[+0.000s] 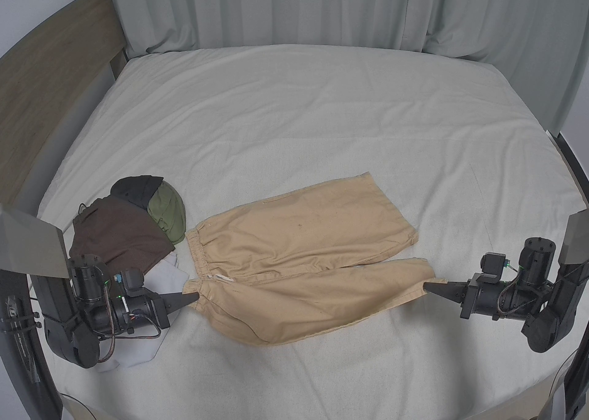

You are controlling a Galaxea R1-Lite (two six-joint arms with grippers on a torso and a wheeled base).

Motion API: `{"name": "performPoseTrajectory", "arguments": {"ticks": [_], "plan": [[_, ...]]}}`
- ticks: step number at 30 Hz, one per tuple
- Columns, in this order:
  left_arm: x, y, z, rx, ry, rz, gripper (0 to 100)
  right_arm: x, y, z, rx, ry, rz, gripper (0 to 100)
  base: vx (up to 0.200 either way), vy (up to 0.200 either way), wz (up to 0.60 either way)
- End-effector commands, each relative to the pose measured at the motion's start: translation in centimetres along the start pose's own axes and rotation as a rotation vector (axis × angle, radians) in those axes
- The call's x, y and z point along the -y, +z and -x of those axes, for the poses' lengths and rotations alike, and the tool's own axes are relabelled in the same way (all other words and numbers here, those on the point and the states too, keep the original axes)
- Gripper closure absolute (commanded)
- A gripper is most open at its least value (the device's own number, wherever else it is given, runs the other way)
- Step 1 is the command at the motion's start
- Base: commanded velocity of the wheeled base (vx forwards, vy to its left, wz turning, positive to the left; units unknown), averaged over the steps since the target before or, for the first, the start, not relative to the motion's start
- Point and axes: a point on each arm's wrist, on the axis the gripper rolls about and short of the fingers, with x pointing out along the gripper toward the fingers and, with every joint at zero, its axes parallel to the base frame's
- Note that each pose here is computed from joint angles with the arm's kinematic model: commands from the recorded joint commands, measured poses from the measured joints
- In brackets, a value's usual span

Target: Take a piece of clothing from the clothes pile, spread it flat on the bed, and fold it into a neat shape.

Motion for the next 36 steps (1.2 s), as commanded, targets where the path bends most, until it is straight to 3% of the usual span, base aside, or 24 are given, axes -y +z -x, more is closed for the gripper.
{"name": "performPoseTrajectory", "arguments": {"ticks": [1, 36], "plan": [[0.2, 0.6, 0.0, 0.02, 0.001, -0.007, 100, 0.0, 0.3, -0.1, 0.011, -0.004, 0.009, 100, 0.0, 0.0, 0.0], [0.1, 2.0, -0.5, 0.082, 0.045, -0.039, 100, -1.3, 2.4, -0.5, 0.094, -0.01, 0.043, 100, 0.0, 0.0, 0.0]]}}
